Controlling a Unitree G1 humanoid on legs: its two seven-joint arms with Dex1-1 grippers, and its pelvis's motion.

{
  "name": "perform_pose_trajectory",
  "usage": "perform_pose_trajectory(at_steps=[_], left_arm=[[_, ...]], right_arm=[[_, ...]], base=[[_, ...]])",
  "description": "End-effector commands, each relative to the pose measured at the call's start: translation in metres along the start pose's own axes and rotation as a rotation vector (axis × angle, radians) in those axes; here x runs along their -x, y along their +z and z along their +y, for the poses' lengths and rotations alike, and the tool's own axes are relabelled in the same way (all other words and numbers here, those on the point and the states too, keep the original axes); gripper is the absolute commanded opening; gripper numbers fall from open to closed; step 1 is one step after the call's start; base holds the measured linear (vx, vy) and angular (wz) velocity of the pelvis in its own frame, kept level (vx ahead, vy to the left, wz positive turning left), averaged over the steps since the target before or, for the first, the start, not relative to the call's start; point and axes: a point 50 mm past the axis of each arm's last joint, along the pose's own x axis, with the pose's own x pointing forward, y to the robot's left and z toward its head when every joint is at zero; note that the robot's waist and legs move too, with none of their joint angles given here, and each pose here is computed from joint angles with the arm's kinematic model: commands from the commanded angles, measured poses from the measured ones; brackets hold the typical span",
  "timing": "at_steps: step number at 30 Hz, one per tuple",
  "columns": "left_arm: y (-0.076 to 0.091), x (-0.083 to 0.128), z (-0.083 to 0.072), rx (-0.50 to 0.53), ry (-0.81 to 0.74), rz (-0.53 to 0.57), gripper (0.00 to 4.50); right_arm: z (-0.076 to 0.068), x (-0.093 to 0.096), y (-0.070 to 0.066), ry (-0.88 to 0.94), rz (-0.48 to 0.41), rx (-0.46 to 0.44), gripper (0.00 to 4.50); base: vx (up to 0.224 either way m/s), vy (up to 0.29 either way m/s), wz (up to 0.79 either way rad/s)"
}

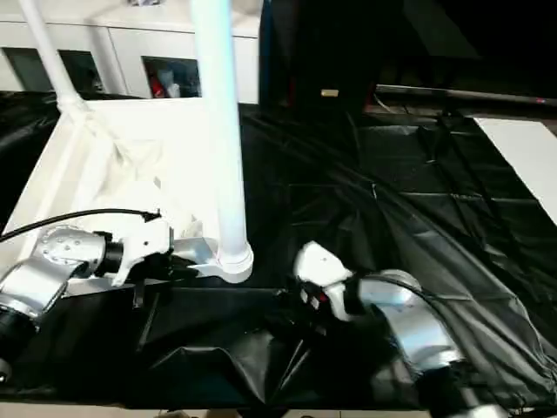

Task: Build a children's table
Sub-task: Rotate table base, then rotate leg to tighten

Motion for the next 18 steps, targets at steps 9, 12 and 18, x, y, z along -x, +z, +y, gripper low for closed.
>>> perform_pose_trajectory(at_steps=[9,12,18], left_arm=[[0.003,-0.032,-0.022,0.033,-0.031,-0.052,0.00],[0.006,-0.039,-0.021,0.038,-0.014,-0.048,0.00],[0.008,-0.040,-0.020,0.040,-0.004,-0.045,0.00]], right_arm=[[0.000,-0.020,0.012,0.045,-0.051,-0.008,4.40],[-0.004,-0.028,0.018,0.020,-0.062,0.013,4.40],[-0.013,-0.035,0.018,-0.042,-0.047,0.007,4.40]], base=[[0.000,0.000,0.00],[0.000,0.000,0.00],[0.000,0.000,0.00]])
